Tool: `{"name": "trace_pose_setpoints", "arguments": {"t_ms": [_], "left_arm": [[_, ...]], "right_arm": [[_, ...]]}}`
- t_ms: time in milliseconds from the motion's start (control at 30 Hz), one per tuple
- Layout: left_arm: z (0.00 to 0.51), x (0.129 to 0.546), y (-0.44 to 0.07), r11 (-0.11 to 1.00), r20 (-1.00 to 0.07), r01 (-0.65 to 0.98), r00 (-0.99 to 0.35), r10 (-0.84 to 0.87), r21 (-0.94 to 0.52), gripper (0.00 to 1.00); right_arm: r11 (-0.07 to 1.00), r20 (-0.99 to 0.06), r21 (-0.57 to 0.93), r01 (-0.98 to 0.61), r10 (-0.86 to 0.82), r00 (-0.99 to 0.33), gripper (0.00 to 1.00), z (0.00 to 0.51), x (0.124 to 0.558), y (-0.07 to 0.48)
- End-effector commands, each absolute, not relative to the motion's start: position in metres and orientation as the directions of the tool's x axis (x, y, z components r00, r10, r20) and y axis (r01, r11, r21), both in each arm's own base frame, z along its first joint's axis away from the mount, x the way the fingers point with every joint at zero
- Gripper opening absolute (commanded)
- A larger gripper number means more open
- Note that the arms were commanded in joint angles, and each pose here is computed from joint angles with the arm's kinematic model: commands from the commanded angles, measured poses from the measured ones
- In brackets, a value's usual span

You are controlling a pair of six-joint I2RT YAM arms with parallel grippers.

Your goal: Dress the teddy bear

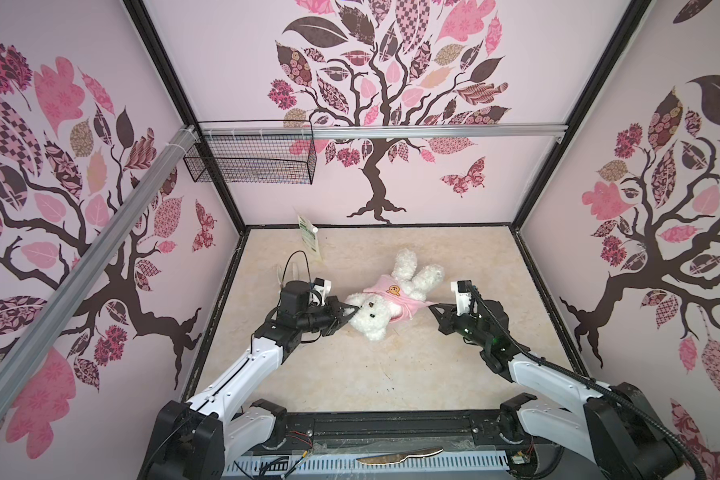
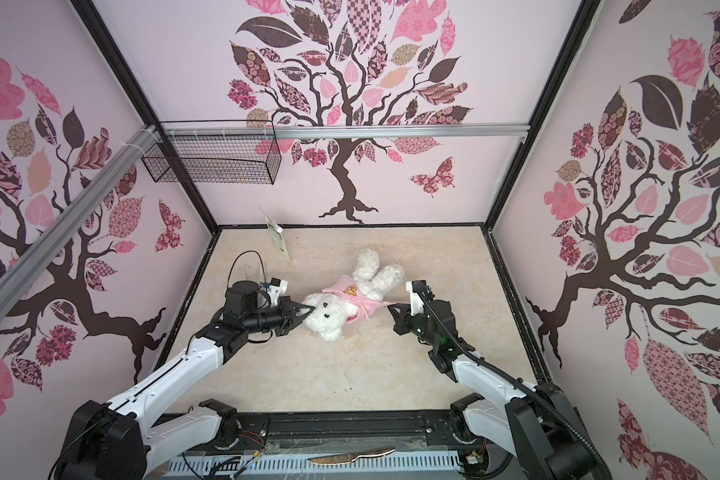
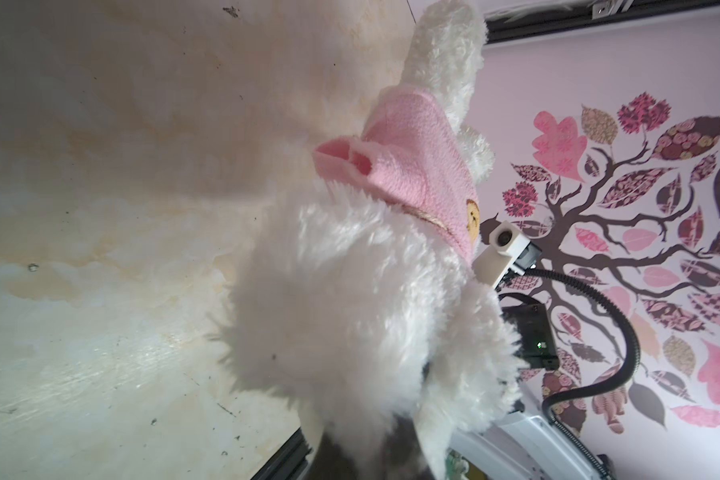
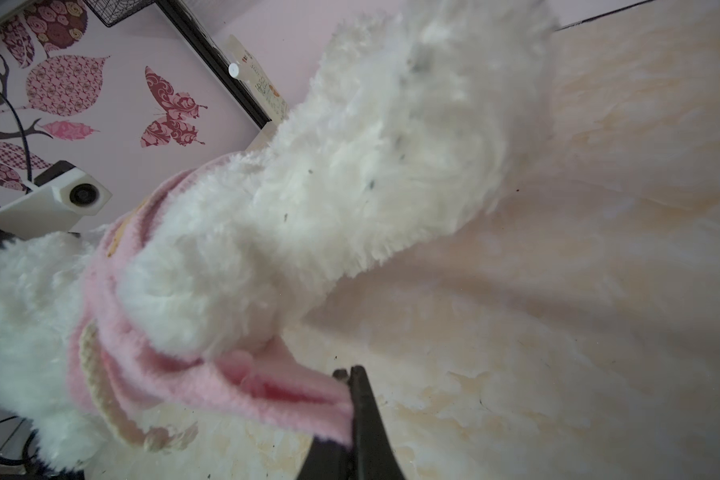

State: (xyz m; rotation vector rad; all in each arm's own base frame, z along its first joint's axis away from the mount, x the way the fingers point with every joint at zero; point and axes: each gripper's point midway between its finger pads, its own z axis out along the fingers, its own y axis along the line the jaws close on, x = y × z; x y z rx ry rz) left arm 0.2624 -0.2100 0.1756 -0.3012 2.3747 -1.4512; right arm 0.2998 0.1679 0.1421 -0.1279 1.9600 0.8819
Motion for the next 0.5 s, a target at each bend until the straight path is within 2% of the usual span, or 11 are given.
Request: {"name": "trace_pose_setpoints", "arguments": {"t_ms": [0,133,333,467], "left_arm": [[0.171,0.268,-0.192,0.590,-0.326,0.095,-0.897,-0.299,-0.802,0.00],[0.173,0.262,-0.189,0.658,-0.416,0.199,-0.889,-0.190,-0.726,0.00],[0.175,0.261,-0.199,0.764,-0.584,0.357,-0.811,-0.033,-0.538,0.00],[0.164,0.264,-0.196,0.832,-0.636,0.397,-0.768,0.070,-0.387,0.00]], "right_arm": [[0.779,-0.723,0.599,-0.184,0.428,-0.542,0.00,0.125,0.324,0.118],[0.770,-0.698,0.622,-0.138,0.466,-0.543,0.00,0.120,0.328,0.104],[0.682,-0.754,0.616,-0.395,0.365,-0.546,0.00,0.158,0.310,0.153],[0.706,-0.793,0.566,-0.425,0.326,-0.515,0.00,0.167,0.300,0.156]]}}
